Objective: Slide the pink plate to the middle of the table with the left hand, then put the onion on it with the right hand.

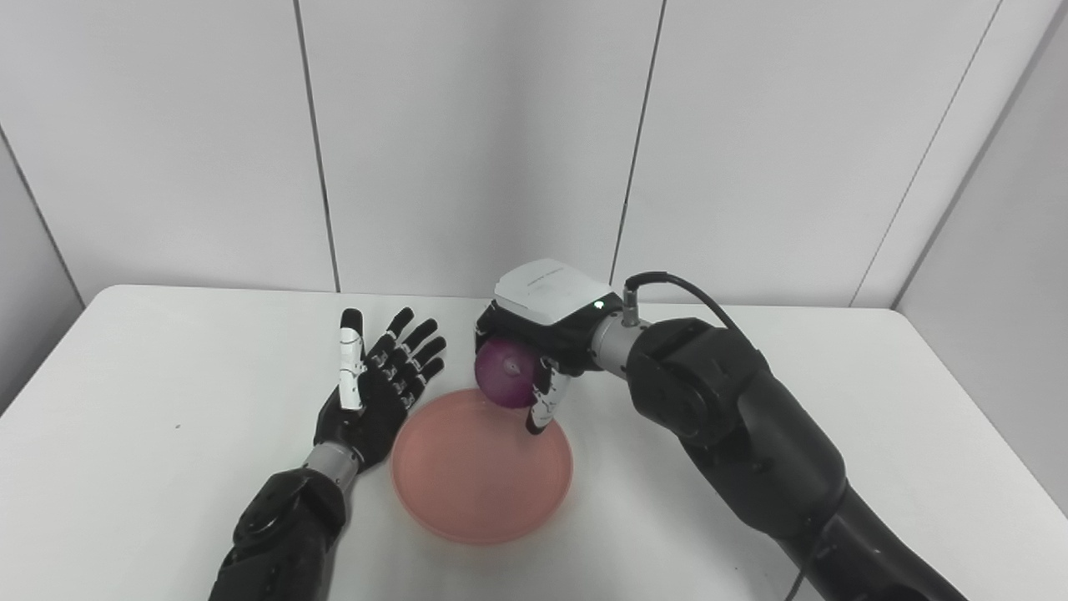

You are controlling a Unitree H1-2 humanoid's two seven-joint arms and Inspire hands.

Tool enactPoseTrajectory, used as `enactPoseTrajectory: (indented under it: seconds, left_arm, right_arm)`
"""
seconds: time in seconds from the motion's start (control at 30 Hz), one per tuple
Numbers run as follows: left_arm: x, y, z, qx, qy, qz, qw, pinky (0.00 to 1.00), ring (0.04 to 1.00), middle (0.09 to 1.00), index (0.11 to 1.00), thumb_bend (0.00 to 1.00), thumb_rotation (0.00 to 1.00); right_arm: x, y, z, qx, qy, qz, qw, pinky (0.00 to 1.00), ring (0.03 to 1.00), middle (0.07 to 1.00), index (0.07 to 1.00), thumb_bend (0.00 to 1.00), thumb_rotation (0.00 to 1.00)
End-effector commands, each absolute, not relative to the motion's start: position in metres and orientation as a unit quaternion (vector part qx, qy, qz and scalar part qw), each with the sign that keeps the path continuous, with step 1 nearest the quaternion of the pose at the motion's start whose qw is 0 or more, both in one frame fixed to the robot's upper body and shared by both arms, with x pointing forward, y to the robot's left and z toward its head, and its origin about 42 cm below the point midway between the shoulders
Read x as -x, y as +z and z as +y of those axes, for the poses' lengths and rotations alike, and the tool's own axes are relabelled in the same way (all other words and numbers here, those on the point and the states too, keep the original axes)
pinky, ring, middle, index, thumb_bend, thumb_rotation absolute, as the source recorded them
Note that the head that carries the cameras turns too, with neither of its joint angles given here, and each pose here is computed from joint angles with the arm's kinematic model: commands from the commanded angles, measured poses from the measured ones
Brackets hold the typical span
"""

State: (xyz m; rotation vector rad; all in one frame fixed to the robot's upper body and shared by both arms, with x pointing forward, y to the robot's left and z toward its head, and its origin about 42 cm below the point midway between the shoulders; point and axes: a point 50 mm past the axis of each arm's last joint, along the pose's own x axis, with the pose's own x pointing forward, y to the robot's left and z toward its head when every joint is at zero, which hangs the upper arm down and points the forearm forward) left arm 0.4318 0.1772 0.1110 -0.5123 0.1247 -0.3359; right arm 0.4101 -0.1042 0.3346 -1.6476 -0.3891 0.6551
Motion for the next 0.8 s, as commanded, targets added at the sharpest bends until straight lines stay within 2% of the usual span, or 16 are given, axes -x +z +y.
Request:
enactPoseTrajectory:
  seconds: [0.0,0.07,0.13,0.27,0.3,0.4,0.5,0.7,0.77]
  left_arm:
    - [-0.402,0.058,0.174,0.244,-0.131,0.168,0.946,0.95,0.923,0.936,0.972,0.78,0.99]
    - [-0.402,0.058,0.174,0.245,-0.131,0.169,0.946,0.94,0.921,0.936,0.973,0.78,1.0]
    - [-0.401,0.057,0.174,0.245,-0.131,0.169,0.946,0.94,0.921,0.936,0.974,0.78,1.0]
    - [-0.401,0.059,0.175,0.245,-0.129,0.169,0.946,0.95,0.929,0.938,0.982,0.78,1.0]
    - [-0.4,0.06,0.175,0.245,-0.13,0.168,0.946,0.95,0.929,0.938,0.982,0.78,1.0]
    - [-0.4,0.059,0.174,0.245,-0.131,0.167,0.946,0.95,0.933,0.942,0.984,0.77,1.0]
    - [-0.401,0.057,0.173,0.243,-0.131,0.168,0.946,0.94,0.922,0.935,0.974,0.77,1.0]
    - [-0.4,0.058,0.168,0.244,-0.13,0.17,0.946,0.94,0.923,0.934,0.975,0.77,1.0]
    - [-0.401,0.057,0.168,0.246,-0.128,0.172,0.945,0.92,0.916,0.93,0.974,0.78,0.99]
  right_arm:
    - [-0.411,0.338,-0.098,0.726,0.274,-0.197,0.599,0.33,0.408,0.463,0.517,0.53,0.02]
    - [-0.411,0.326,-0.096,0.731,0.276,-0.189,0.594,0.3,0.385,0.437,0.522,0.53,0.0]
    - [-0.412,0.319,-0.094,0.737,0.279,-0.187,0.587,0.28,0.36,0.471,0.498,0.53,0.0]
    - [-0.415,0.301,-0.091,0.737,0.289,-0.184,0.582,0.43,0.522,0.521,0.468,0.53,0.0]
    - [-0.415,0.298,-0.09,0.738,0.291,-0.184,0.58,0.43,0.525,0.525,0.466,0.53,0.0]
    - [-0.416,0.293,-0.089,0.736,0.295,-0.186,0.58,0.41,0.51,0.523,0.469,0.53,0.0]
    - [-0.417,0.291,-0.09,0.73,0.296,-0.185,0.588,0.34,0.434,0.49,0.483,0.53,0.0]
    - [-0.419,0.285,-0.093,0.731,0.299,-0.179,0.586,0.34,0.427,0.49,0.488,0.53,0.0]
    - [-0.42,0.284,-0.094,0.732,0.302,-0.178,0.584,0.34,0.414,0.463,0.508,0.53,0.0]
